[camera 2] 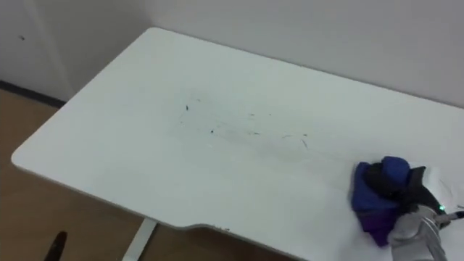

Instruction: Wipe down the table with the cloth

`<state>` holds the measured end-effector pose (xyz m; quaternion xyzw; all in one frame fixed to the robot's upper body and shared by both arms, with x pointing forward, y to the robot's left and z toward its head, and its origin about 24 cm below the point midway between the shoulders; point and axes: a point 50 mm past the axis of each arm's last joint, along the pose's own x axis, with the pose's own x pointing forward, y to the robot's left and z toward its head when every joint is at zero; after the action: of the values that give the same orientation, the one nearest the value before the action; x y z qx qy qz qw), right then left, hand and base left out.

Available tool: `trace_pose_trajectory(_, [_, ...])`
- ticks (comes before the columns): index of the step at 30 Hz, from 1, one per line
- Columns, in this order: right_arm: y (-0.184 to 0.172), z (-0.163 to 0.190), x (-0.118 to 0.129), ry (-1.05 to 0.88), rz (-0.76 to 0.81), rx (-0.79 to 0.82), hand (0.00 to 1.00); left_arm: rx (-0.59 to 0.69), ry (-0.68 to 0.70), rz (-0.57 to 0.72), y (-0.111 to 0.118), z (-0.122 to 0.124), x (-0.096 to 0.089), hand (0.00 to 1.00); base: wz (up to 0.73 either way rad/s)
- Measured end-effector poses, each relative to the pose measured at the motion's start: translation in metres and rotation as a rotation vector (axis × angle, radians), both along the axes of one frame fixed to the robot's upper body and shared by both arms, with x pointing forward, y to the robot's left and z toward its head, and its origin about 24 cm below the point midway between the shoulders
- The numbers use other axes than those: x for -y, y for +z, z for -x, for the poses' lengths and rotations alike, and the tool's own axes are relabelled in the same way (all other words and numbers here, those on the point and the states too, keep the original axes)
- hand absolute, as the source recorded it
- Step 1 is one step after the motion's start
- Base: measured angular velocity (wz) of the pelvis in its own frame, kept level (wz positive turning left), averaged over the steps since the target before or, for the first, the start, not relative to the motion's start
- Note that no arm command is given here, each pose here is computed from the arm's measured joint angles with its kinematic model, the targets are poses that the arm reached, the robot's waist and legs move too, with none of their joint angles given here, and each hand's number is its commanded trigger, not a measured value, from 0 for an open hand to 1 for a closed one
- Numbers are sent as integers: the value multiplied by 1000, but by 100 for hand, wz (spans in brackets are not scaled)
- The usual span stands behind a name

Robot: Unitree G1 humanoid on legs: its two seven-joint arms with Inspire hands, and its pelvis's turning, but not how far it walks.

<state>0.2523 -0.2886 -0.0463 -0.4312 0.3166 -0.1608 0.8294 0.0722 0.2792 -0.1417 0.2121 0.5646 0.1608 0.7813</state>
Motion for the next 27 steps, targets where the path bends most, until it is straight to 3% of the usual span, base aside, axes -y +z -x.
trace_pose_trajectory(1, [6, -10, -12, 54, 6, 14, 100, -8, -4, 6, -1, 0, 2, 0, -42])
trace_pose_trajectory(3, [32, -54, -80, 321, 8, 92, 100, -40, -2, 32, -4, -1, 8, 0, -1])
trace_pose_trajectory(5, [53, -77, -107, 429, 16, 139, 100, -30, -16, 56, -5, -8, 15, 0, 22])
trace_pose_trajectory(8, [79, -96, -119, 473, 8, 220, 100, -52, -14, 61, -7, -1, 15, 0, 36])
trace_pose_trajectory(10, [74, -94, -116, 460, 3, 205, 100, -86, 2, 57, -8, 11, 14, 0, 41])
trace_pose_trajectory(13, [40, -68, -94, 415, 0, 102, 100, -105, 13, 53, -9, 17, 13, 0, 32])
trace_pose_trajectory(15, [5, -28, -66, 317, -21, 53, 100, -99, 28, 42, -7, 21, 9, 0, 13])
trace_pose_trajectory(16, [3, -22, -61, 307, -23, 64, 100, -96, 39, 36, -7, 24, 6, 0, -6])
trace_pose_trajectory(21, [-10, 44, 29, -1, 68, 43, 100, -53, 75, -2, 0, 25, -10, 0, -21])
trace_pose_trajectory(24, [-14, 82, 62, -132, 112, -9, 100, -32, 85, -13, 2, 23, -15, 0, -35])
trace_pose_trajectory(27, [-14, 97, 73, -198, 117, -19, 100, -2, 94, -15, 5, 14, -19, 0, -20])
